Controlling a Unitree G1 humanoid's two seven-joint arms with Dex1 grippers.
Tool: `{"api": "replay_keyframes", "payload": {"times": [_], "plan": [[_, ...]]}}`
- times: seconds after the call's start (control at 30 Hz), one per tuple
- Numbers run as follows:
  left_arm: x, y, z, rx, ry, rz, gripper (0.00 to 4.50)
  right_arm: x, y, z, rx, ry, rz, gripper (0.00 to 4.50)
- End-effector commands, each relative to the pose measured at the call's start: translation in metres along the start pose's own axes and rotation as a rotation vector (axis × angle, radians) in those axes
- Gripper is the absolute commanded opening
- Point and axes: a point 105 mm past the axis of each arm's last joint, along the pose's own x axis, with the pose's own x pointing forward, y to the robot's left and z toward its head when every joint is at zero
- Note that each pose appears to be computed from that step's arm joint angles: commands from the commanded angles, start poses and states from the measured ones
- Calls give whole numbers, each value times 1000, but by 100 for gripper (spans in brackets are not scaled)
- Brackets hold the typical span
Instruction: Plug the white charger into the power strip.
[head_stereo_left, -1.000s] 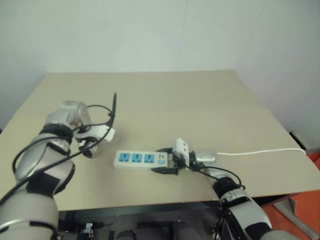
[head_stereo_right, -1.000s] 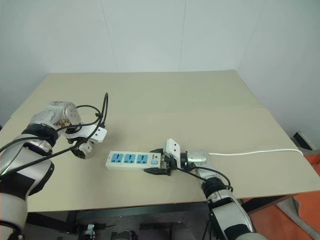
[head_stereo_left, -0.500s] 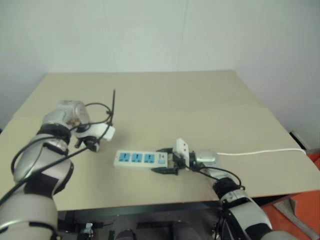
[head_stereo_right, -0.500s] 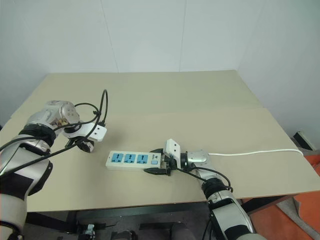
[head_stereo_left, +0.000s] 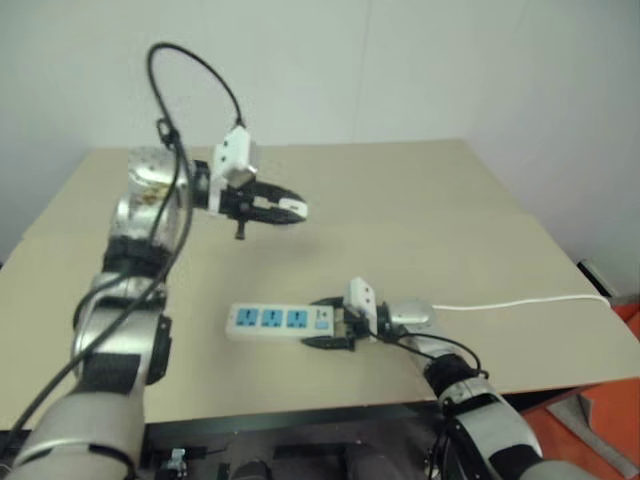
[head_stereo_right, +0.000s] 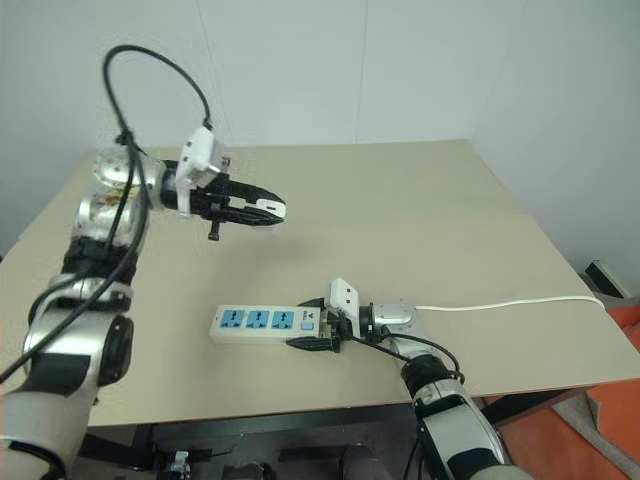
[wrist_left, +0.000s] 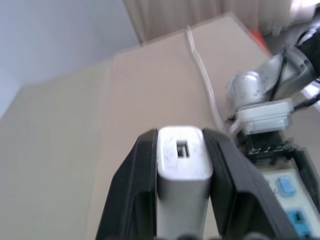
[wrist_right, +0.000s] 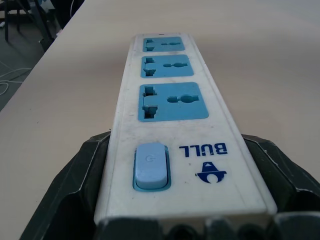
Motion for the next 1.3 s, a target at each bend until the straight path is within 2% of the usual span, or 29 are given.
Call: {"api": "replay_keyframes", "payload": {"times": [0.03, 0.2, 0.3, 0.47, 0.93, 1.3], "plan": [[-8, -11, 20, 12, -93, 22, 102, 6, 20, -31, 80, 114, 85, 342], [-16, -32, 22, -53, -228, -5, 102, 9, 19, -31, 88, 117, 94, 342], [-19, -41, 17, -110, -245, -20, 102, 9, 20, -32, 89, 122, 102, 342], [-18, -61, -13, -211, -195, -54, 102, 9, 20, -33, 90, 128, 106, 342], [7, -82, -58, -284, -151, -70, 102, 6, 18, -32, 86, 131, 100, 342], [18, -84, -85, -296, -114, -31, 102, 4, 16, -31, 85, 130, 88, 342]]}}
